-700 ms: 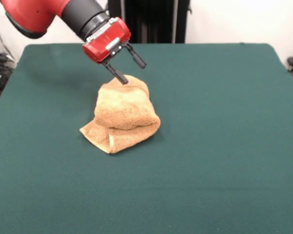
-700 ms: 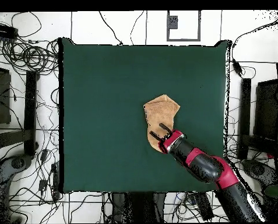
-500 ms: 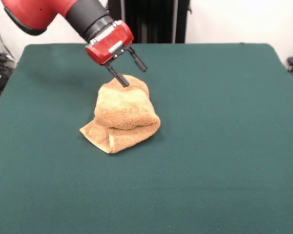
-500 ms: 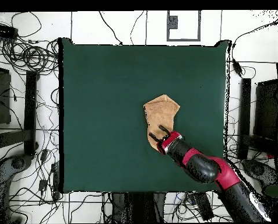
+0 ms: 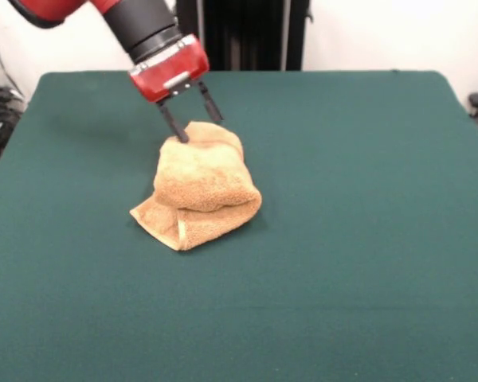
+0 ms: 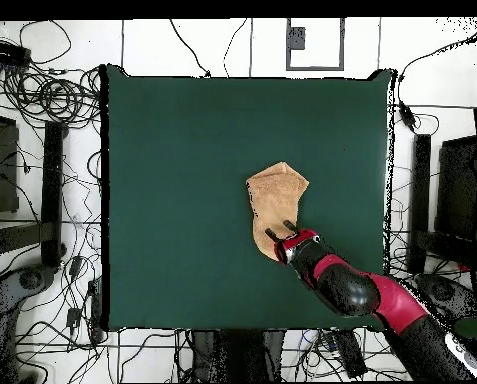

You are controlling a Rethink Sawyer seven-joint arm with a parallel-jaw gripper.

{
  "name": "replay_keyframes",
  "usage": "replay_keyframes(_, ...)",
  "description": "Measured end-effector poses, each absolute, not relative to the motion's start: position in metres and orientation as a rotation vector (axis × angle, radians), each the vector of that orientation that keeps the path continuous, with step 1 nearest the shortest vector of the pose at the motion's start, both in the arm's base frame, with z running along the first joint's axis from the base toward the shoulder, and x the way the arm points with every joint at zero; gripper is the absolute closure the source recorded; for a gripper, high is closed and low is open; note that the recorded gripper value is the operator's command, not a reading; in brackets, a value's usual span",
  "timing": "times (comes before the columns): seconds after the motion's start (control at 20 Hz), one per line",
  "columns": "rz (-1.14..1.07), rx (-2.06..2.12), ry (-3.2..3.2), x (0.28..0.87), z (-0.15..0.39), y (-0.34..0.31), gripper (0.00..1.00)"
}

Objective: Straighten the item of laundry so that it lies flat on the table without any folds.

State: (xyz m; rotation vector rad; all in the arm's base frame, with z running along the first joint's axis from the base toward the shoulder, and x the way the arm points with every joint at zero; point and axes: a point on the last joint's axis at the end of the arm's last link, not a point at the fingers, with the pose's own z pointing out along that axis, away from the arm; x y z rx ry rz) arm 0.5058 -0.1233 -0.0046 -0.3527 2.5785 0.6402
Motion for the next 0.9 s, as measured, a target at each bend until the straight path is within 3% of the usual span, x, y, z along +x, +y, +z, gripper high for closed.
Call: replay_keyframes(0.9, 0.681, -0.059, 2.795, 0.481, -0.042, -0.256, 0.00)
